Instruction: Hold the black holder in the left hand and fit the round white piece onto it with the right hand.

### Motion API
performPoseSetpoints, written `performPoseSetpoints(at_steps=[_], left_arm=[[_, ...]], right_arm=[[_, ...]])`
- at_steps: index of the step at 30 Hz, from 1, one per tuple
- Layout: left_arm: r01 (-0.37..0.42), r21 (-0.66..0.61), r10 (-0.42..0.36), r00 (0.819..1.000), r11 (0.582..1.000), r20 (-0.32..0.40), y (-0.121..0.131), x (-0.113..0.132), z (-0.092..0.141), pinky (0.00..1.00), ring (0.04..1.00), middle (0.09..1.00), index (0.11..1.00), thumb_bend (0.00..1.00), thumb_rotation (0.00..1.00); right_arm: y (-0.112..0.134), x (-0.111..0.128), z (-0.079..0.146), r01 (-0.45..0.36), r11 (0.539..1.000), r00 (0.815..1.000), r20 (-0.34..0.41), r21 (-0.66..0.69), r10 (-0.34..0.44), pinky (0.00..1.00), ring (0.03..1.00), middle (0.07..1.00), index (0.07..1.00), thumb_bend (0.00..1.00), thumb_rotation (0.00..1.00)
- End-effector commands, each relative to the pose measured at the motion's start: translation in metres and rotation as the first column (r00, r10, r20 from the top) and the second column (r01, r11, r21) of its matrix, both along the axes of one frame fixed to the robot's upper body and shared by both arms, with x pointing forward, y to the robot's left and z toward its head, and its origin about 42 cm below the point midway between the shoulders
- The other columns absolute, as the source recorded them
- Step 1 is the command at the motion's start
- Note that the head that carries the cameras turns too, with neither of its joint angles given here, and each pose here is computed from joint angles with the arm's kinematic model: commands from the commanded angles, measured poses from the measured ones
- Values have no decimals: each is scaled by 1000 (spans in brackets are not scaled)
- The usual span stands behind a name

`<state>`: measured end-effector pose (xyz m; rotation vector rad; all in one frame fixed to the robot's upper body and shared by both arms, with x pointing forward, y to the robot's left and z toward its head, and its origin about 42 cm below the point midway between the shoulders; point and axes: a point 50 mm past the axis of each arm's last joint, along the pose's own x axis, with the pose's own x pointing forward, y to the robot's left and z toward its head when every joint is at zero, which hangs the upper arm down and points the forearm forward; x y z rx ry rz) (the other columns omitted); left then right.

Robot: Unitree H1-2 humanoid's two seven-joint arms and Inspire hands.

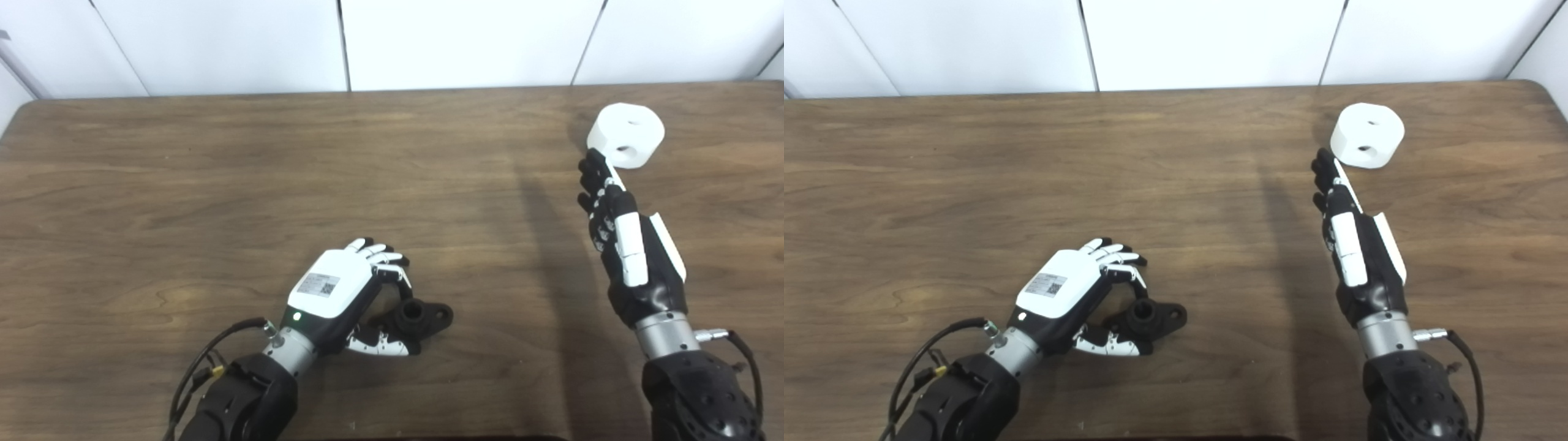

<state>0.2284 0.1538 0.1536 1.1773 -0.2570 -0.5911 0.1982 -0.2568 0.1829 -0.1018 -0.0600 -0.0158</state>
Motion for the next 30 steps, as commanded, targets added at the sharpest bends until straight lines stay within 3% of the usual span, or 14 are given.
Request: performPoseSetpoints(at_steps=[1,4,6,8,30], left_arm=[[-18,110,28,995,994,-91,13,-4,-17,953,881,820,633,836,269],[-16,112,27,995,994,-95,14,-4,-17,965,893,826,593,806,232],[-15,115,26,995,993,-94,14,-4,-17,967,898,828,513,581,110],[-16,119,27,995,993,-93,14,-4,-17,968,902,829,496,535,83],[-20,140,32,996,990,-87,15,-1,-18,980,910,824,491,521,74]], right_arm=[[-3,-45,-12,34,999,997,-73,6,-34,1000,1000,974,967,593,1000],[-3,-45,-12,35,999,997,-72,9,-34,1000,1000,973,964,593,1000],[-3,-45,-12,35,999,997,-73,6,-35,1000,1000,977,966,601,1000],[-3,-45,-12,34,999,997,-71,11,-33,1000,1000,979,969,599,1000],[-3,-45,-12,37,999,996,-76,3,-36,1000,1000,978,970,627,1000]])
